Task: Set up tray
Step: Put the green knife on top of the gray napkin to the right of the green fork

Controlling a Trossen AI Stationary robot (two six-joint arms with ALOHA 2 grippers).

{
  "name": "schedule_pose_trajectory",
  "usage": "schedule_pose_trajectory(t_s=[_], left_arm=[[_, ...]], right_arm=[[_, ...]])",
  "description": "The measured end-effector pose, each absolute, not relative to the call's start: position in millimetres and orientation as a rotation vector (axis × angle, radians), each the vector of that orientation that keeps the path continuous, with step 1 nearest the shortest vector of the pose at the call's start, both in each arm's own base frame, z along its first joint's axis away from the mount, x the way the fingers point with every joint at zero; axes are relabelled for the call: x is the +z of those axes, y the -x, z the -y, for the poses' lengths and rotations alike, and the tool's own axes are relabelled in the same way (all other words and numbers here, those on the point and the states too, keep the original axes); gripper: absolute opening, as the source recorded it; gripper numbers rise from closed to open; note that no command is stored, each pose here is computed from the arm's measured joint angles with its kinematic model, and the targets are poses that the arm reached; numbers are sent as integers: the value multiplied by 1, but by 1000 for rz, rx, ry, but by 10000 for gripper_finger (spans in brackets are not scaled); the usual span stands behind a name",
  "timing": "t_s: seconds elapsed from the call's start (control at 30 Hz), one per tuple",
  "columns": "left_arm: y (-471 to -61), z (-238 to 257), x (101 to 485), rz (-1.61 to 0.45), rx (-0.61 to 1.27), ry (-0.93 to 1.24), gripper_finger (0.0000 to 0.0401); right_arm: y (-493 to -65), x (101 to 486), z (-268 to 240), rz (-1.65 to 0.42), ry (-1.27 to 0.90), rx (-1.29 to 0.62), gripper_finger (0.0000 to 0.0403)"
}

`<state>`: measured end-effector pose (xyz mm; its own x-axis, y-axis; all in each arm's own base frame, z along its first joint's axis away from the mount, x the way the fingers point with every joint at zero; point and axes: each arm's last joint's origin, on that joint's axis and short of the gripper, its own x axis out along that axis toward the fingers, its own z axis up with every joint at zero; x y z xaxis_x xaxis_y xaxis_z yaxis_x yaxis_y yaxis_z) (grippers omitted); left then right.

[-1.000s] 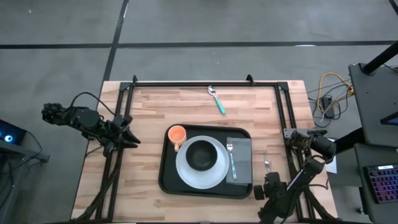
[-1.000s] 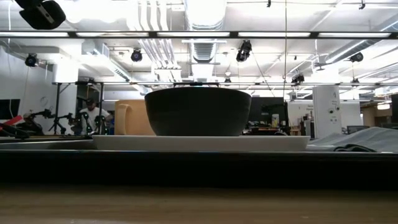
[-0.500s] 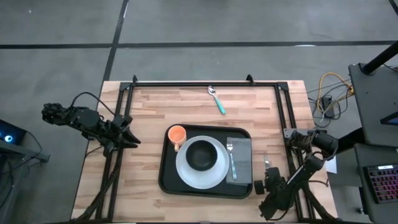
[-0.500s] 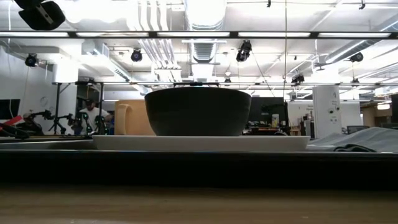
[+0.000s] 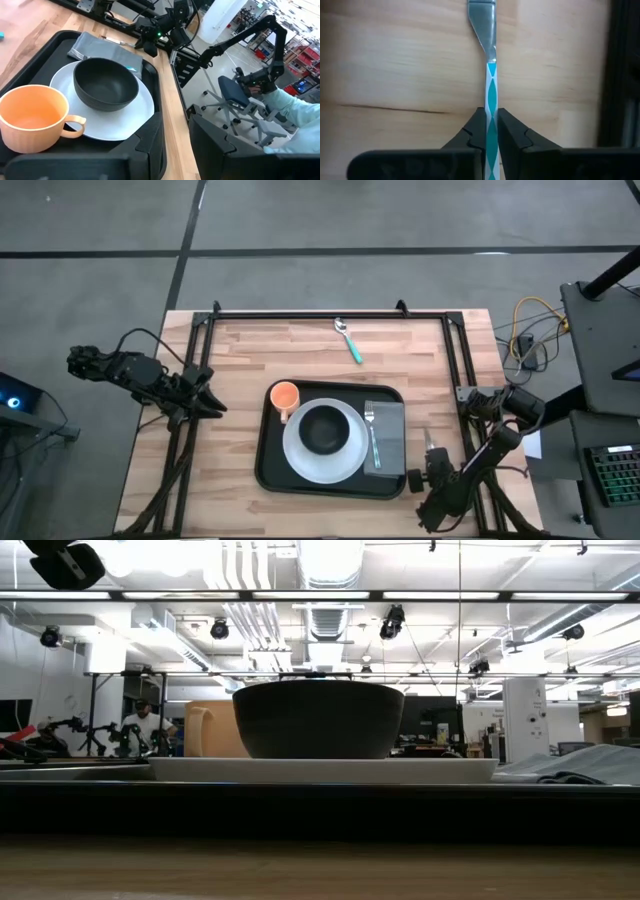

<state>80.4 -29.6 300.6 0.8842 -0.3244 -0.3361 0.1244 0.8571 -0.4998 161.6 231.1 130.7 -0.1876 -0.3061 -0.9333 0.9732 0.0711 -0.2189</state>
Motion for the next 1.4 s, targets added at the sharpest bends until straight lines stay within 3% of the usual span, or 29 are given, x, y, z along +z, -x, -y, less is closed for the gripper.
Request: schedule_pose_trajectory(t_s=[0.4,0.7,1.4], left_arm=[[-80,30,301,-427,-244,488,79],[-80,30,301,-427,-243,487,79],[-80,30,301,-426,-242,488,79]], right_arm=[[-174,175,-247,-1153,-791,-1408,14],[-198,215,-246,-1026,-789,-1331,13],[-281,218,-178,-849,-723,-1199,13]])
